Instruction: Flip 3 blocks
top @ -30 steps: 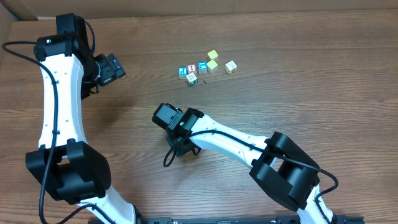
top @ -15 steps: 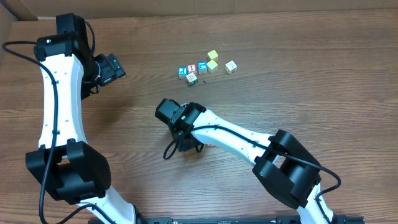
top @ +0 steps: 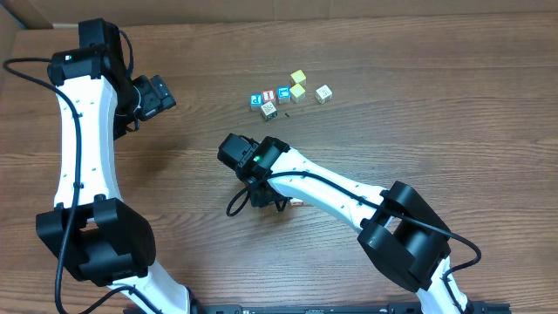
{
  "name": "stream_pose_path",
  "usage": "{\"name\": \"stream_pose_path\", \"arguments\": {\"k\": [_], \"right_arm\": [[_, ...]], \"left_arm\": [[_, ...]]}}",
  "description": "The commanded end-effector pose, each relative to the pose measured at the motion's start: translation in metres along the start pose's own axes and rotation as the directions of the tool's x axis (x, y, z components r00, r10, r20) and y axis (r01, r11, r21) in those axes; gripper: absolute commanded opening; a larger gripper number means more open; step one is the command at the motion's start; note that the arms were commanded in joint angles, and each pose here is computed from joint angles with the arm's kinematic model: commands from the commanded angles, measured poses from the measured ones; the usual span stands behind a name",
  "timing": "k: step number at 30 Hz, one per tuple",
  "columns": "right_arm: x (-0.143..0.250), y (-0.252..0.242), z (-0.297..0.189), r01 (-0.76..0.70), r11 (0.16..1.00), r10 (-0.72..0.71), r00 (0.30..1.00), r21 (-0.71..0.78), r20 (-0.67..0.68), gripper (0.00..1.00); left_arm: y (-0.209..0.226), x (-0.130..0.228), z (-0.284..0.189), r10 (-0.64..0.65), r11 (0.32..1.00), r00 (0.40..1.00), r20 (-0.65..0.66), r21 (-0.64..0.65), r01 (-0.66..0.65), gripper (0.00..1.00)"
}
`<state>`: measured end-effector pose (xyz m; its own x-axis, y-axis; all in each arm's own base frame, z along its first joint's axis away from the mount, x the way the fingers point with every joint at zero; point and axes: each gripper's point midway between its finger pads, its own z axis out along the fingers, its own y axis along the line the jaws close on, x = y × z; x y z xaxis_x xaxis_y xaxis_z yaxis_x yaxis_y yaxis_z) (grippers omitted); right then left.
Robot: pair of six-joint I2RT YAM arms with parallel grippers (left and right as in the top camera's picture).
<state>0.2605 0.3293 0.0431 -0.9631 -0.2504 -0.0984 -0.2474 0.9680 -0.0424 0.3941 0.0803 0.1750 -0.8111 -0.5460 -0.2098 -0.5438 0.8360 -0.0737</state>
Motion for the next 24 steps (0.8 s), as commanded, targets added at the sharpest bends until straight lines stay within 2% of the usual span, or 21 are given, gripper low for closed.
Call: {"name": "stream_pose_path", "arguments": {"k": [1,14,18,24], "right_arm": [[-0.007,0.001,-0.015,-0.043,0.999,0.043,0.998,-0.012,0.036,0.37],[-0.005,0.004,-0.015,-0.046,0.999,0.046,0.999,-0.027,0.024,0.37],[-0.007,0.005,-0.015,-0.046,0.998,0.047,0.998,-0.033,0.031,0.49],[-0.018,0.014,-0.016,-0.007,0.998,0.012,0.997,-0.068,0.076,0.53]], "left_arm": [[-0.005,-0.004,-0.003,0.004,1.000,1.000,0.013,0.011,-0.004,1.00],[-0.005,-0.004,-0.003,0.004,1.000,1.000,0.013,0.011,-0.004,1.00],[-0.005,-0.004,-0.003,0.004,1.000,1.000,0.013,0.011,-0.004,1.00],[-0.005,-0.004,-0.003,0.004,1.000,1.000,0.013,0.011,-0.004,1.00]]}}
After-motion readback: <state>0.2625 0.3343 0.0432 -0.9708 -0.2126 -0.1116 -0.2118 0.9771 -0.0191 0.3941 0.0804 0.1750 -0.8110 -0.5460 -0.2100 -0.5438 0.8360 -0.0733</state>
